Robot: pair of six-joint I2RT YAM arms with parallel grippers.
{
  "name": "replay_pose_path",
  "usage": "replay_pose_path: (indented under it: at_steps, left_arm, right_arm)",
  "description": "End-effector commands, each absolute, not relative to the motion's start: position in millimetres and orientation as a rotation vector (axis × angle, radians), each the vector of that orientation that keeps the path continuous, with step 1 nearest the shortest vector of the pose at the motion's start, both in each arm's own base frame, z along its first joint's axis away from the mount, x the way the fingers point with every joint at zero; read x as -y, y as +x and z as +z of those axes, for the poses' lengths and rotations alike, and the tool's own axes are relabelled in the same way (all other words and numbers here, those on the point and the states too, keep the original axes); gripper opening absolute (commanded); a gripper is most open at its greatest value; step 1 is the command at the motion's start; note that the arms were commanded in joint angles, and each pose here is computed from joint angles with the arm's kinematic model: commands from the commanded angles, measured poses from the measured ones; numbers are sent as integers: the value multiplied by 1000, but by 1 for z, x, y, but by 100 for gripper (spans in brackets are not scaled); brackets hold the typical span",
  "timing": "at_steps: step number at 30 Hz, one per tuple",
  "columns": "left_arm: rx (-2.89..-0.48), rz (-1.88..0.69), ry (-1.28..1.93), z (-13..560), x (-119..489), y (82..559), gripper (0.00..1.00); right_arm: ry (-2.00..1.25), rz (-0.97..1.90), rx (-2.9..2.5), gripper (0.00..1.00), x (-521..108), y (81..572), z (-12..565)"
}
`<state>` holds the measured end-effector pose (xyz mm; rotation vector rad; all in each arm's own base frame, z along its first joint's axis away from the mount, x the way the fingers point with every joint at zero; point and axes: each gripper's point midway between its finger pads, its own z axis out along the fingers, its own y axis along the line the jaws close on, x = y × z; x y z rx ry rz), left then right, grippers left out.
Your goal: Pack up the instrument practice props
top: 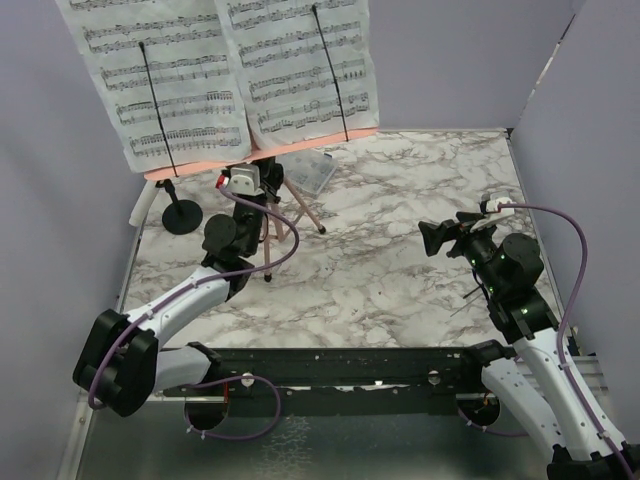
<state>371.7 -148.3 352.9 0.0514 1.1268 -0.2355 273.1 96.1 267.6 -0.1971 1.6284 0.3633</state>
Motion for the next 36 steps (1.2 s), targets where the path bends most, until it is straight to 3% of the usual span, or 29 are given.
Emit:
replay_pose_path:
  at_steps: [1, 20, 36]
  left_arm:
    - [-1085, -472, 71, 374, 194, 356, 0]
    - [-1067, -754, 213, 370, 360, 341, 0]
    - [-1131, -761, 306, 344, 428, 352, 0]
  right_arm:
    - [-194, 345, -1603, 100, -93, 273, 275]
    - [-184, 303, -1572, 100, -82, 259, 291]
    - [-168, 258, -1567, 100, -69, 242, 298]
